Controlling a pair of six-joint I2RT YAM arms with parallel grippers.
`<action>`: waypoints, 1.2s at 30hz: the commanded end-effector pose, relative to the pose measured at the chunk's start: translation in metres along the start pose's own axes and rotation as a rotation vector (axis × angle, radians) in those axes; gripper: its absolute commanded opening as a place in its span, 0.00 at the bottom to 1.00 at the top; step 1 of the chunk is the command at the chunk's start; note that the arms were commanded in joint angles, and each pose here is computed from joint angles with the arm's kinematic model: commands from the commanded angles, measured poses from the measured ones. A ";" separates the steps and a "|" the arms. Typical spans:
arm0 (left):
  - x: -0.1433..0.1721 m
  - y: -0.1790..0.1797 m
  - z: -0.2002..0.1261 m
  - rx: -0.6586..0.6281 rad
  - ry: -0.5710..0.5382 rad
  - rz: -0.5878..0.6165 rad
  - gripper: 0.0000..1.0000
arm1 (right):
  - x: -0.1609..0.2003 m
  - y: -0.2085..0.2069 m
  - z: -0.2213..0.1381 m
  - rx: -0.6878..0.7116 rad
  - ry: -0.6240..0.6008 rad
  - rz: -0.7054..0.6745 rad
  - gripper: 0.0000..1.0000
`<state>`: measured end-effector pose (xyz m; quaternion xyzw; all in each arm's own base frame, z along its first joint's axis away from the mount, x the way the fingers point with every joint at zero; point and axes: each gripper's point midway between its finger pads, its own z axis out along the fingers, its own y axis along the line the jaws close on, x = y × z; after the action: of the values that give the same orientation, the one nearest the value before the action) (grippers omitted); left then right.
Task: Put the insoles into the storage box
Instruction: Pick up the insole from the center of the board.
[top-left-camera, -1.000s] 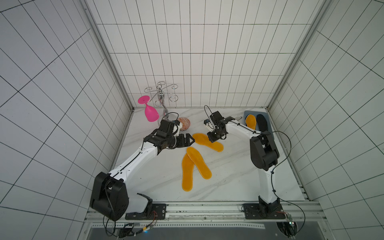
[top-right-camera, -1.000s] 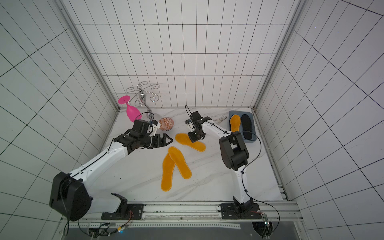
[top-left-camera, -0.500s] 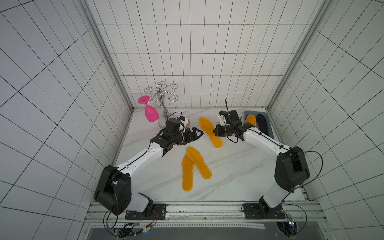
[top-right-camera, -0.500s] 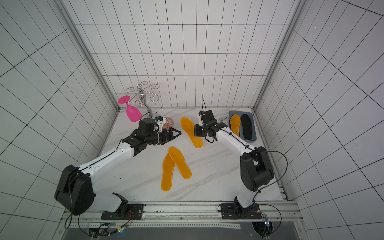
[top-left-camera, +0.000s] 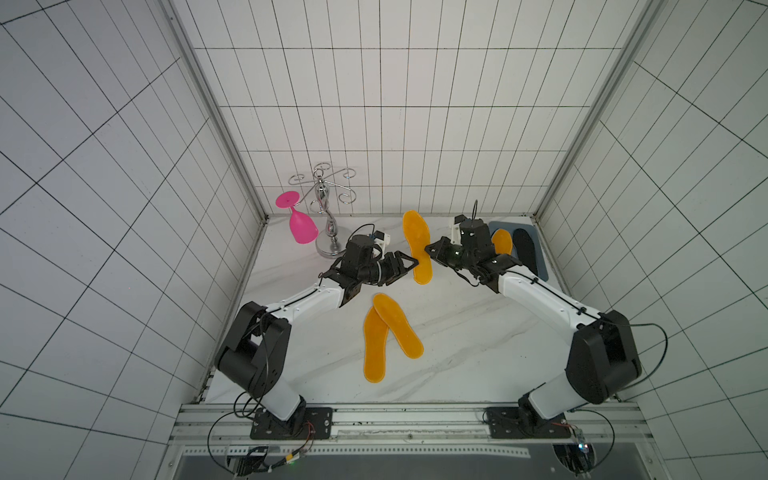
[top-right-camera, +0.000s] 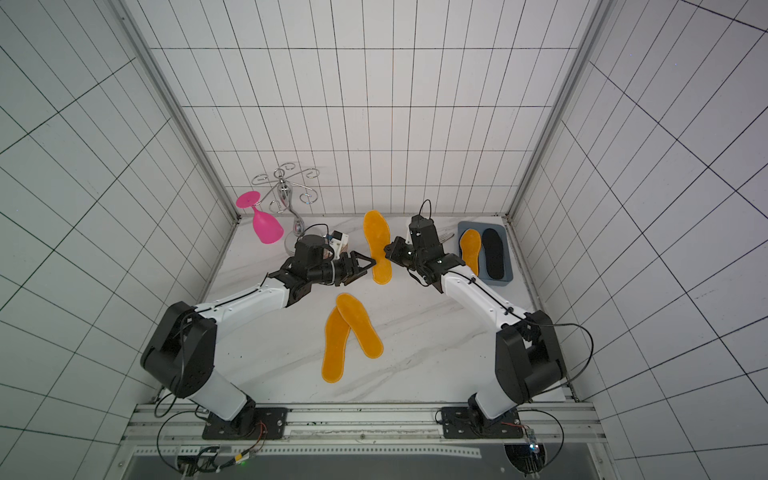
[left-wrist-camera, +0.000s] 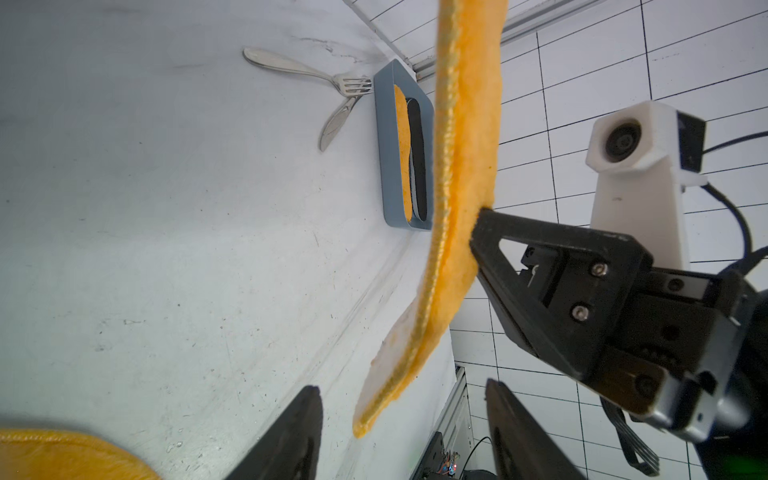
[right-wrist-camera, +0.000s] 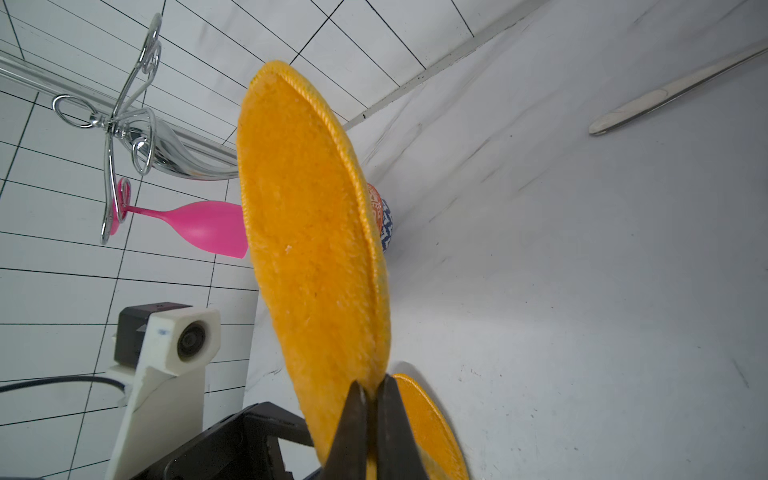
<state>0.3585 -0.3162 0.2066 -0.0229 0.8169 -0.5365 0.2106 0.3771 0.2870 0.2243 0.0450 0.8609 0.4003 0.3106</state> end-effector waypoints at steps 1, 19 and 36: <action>-0.008 -0.023 0.002 0.080 0.015 0.052 0.55 | 0.005 0.008 -0.008 -0.051 0.011 0.030 0.00; -0.011 -0.024 -0.001 0.051 0.141 0.200 0.12 | 0.025 0.021 -0.023 -0.117 0.131 -0.038 0.00; -0.002 -0.051 -0.030 0.223 0.240 0.298 0.00 | 0.020 0.052 -0.047 -0.379 0.169 -0.197 0.36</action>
<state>0.3487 -0.3117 0.2410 0.1474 0.7873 -0.5707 0.1809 0.3311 0.3014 0.2614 -0.1076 0.8161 0.5040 0.2617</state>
